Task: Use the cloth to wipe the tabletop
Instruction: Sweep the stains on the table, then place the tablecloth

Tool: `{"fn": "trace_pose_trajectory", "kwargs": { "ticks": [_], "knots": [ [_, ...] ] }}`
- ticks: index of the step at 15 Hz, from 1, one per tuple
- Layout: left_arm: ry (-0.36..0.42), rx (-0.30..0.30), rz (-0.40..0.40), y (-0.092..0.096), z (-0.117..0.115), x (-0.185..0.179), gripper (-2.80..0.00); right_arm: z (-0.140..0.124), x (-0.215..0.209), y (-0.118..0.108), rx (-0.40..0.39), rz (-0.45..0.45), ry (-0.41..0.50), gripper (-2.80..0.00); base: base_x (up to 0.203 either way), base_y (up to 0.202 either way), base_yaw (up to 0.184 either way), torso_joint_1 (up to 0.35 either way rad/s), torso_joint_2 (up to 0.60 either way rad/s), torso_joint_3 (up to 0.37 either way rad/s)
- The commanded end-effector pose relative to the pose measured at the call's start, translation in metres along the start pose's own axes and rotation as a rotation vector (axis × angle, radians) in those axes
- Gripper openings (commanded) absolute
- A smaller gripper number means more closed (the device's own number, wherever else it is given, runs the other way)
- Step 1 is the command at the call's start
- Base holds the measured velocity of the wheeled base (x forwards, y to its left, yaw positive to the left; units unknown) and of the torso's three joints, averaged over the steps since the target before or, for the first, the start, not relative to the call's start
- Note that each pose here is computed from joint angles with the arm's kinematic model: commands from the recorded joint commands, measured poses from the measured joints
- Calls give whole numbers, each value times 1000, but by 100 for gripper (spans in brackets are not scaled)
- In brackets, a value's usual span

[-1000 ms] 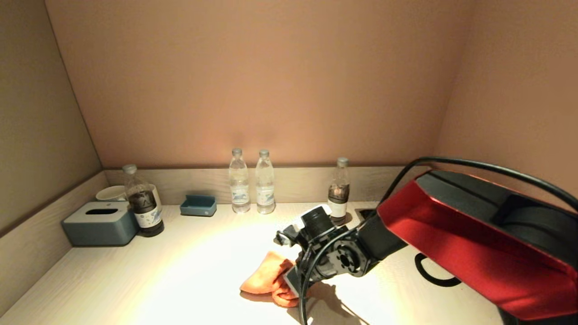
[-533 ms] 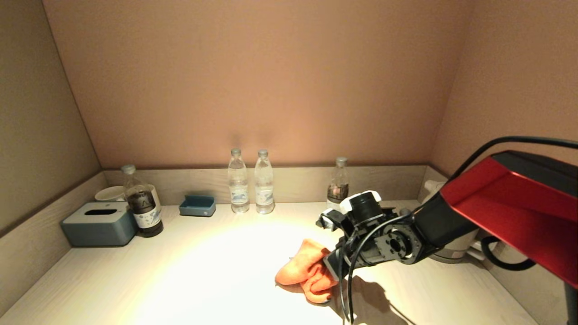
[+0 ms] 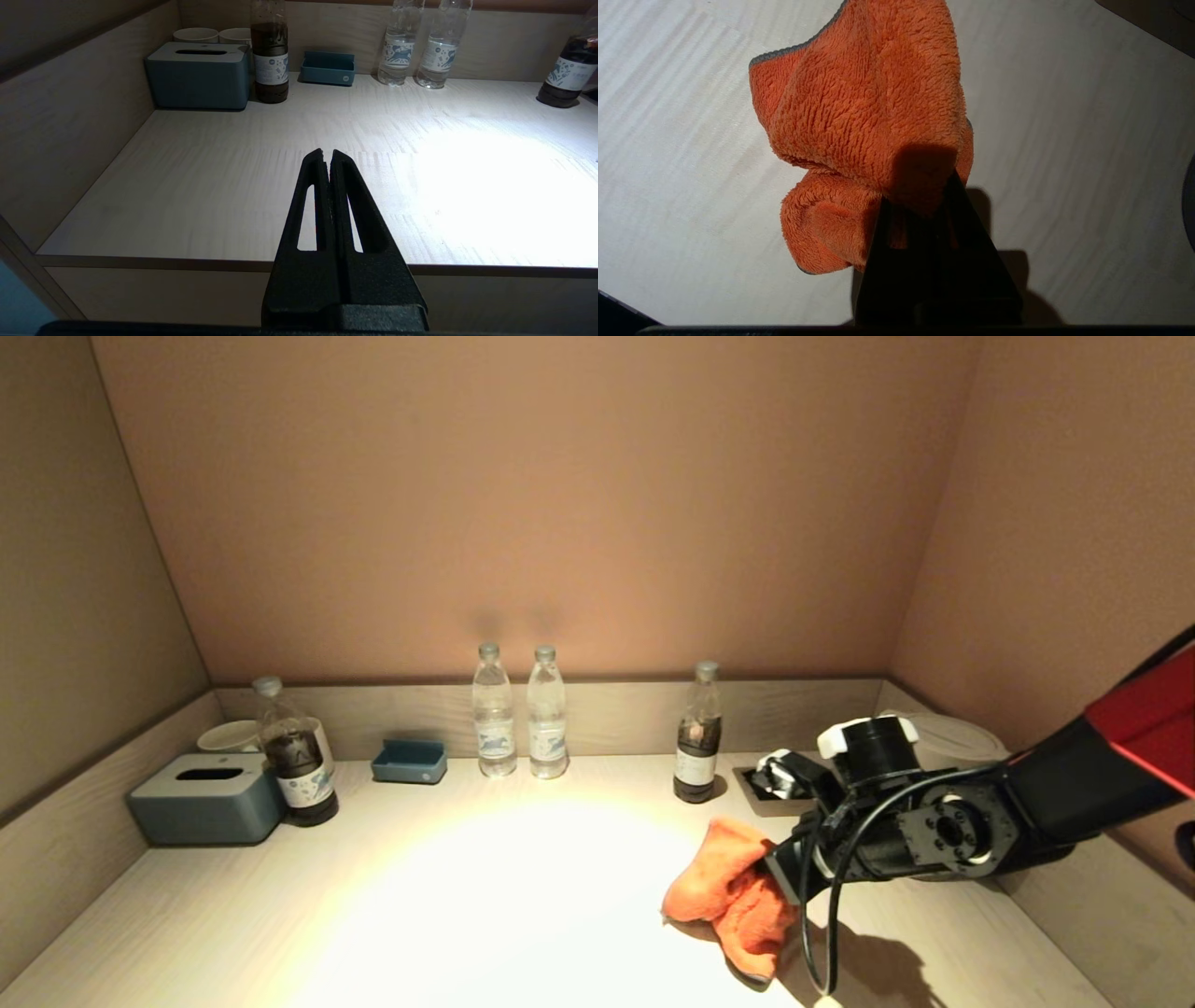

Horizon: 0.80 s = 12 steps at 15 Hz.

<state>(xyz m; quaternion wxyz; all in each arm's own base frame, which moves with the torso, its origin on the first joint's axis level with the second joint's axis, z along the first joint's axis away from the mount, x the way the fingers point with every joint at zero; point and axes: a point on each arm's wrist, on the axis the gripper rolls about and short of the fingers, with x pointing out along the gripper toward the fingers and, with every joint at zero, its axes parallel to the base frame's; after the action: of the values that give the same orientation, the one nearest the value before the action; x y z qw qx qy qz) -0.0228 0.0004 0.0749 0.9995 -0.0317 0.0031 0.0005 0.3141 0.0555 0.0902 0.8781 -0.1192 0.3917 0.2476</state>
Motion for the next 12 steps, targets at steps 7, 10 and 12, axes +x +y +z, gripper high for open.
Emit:
{"fn": "trace_pose_trajectory", "kwargs": {
  "ticks": [7,10,12],
  "knots": [
    [0,-1,1,0,0,0,-280,-30,-90,-57,192,-232,-118,-280,0,0,0,0,0,0],
    [0,-1,1,0,0,0,-280,-42,-115,-71,271,-327,-125,-280,0,0,0,0,0,0],
    [0,-1,1,0,0,0,-280,-51,-128,-83,339,-407,-122,-280,0,0,0,0,0,0]
  ]
}}
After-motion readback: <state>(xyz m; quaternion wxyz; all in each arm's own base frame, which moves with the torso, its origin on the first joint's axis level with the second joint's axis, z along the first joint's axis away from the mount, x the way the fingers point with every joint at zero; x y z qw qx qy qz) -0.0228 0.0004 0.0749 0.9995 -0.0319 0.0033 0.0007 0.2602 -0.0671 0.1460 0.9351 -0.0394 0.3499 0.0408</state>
